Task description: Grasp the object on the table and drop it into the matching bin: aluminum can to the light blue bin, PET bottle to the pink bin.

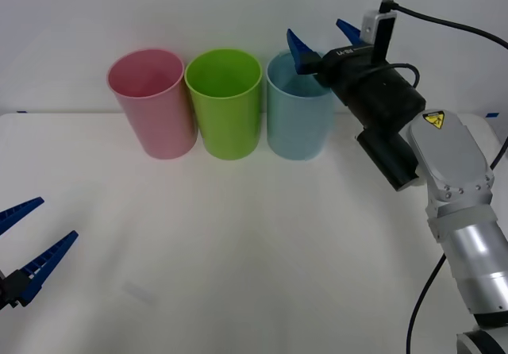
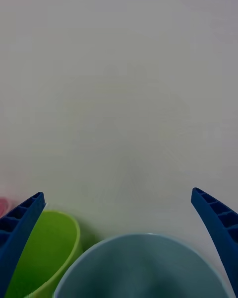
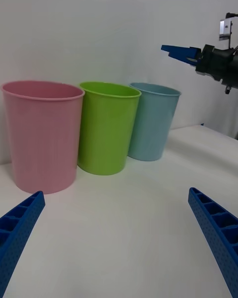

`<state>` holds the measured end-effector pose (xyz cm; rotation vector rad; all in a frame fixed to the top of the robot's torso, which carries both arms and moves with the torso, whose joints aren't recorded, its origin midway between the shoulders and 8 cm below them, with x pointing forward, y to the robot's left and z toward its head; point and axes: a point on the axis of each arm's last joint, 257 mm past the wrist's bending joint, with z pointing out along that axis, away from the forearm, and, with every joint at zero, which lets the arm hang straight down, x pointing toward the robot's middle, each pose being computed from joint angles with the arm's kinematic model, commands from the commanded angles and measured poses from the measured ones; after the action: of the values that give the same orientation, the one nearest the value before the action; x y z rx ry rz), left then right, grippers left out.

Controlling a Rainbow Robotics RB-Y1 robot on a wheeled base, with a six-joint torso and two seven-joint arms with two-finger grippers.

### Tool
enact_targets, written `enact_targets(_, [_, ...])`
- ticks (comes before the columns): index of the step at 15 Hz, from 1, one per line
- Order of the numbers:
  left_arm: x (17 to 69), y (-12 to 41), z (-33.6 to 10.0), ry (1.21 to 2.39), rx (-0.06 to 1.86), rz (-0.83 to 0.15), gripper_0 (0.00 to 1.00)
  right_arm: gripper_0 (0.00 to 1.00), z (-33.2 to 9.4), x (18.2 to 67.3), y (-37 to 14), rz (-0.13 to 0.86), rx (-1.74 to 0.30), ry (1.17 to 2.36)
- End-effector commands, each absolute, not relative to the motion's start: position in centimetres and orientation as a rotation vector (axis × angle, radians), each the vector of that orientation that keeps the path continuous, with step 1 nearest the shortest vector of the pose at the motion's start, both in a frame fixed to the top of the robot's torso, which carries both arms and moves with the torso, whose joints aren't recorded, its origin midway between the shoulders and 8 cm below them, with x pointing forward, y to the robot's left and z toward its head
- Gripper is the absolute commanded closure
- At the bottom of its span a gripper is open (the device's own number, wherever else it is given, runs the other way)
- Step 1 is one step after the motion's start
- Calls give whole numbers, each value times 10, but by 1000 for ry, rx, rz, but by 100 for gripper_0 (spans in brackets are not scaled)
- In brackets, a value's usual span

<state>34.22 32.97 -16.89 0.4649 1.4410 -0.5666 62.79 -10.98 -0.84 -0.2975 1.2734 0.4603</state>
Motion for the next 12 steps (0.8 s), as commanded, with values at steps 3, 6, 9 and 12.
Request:
enact_targets(3, [342, 330, -169, 1441, 465, -567, 0, 0, -21, 591, -130, 459, -346, 1274])
enact_targets(6, [342, 330, -169, 1441, 465, -567, 0, 0, -39, 566, -150, 440, -380, 1299])
enact_targets(9, [342, 330, -169, 1441, 465, -567, 0, 0, -57, 541, -169, 434, -410, 1334])
enact_targets(12, [342, 330, -169, 1441, 465, -567, 0, 0, -79, 513, -191, 420, -467, 1376])
